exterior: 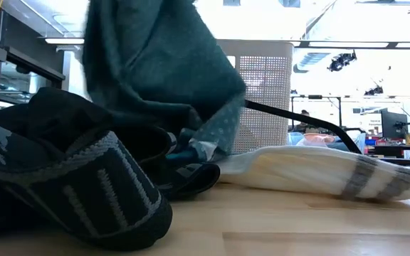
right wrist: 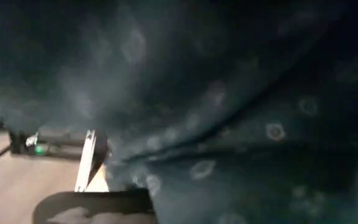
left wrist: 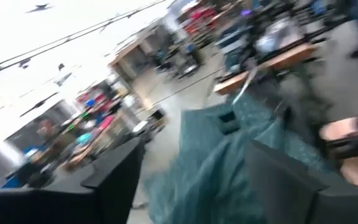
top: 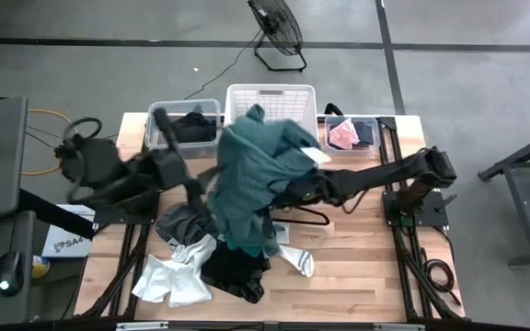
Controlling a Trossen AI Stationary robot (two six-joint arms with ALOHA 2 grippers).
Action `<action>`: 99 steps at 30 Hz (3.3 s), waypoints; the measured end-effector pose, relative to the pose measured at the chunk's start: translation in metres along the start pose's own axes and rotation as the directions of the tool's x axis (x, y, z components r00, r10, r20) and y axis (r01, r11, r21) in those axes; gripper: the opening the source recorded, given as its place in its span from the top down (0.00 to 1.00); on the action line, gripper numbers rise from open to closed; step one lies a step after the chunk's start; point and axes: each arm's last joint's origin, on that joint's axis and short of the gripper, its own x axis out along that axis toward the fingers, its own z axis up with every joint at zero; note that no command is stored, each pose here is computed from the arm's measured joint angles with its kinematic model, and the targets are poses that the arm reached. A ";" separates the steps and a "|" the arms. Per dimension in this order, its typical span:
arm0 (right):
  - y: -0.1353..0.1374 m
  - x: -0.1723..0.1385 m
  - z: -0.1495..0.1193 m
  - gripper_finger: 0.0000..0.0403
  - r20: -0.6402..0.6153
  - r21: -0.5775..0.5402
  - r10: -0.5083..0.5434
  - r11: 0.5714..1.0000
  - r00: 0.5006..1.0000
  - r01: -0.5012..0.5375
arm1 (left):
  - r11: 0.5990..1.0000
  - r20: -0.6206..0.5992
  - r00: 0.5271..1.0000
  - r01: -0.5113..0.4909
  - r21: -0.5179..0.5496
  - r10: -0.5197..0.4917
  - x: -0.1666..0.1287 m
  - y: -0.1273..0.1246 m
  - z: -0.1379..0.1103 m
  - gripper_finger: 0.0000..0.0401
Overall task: Pick & Place Cloths
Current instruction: Put the blue green polo shirt into the white laundry basket
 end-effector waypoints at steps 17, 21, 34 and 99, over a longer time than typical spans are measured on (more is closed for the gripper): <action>-0.037 -0.114 0.097 0.99 0.232 -0.040 -0.074 0.996 0.970 0.086 | 0.987 -0.099 0.994 0.026 -0.159 -0.043 -0.062 0.012 -0.024 0.21; -0.051 -0.126 0.111 0.99 0.341 -0.072 -0.012 0.997 0.940 0.039 | 0.981 -0.138 0.987 0.059 -0.187 -0.085 -0.061 0.003 -0.033 0.21; -0.094 -0.149 0.139 0.99 0.641 -0.144 0.080 0.989 0.763 0.018 | 0.986 -0.182 0.978 0.071 -0.148 -0.098 -0.057 -0.022 -0.043 0.21; -0.257 -0.098 -0.060 0.62 -0.567 0.249 -0.264 0.848 0.780 0.468 | 0.980 -0.351 0.935 -0.025 -0.199 -0.047 -0.061 -0.059 -0.116 0.21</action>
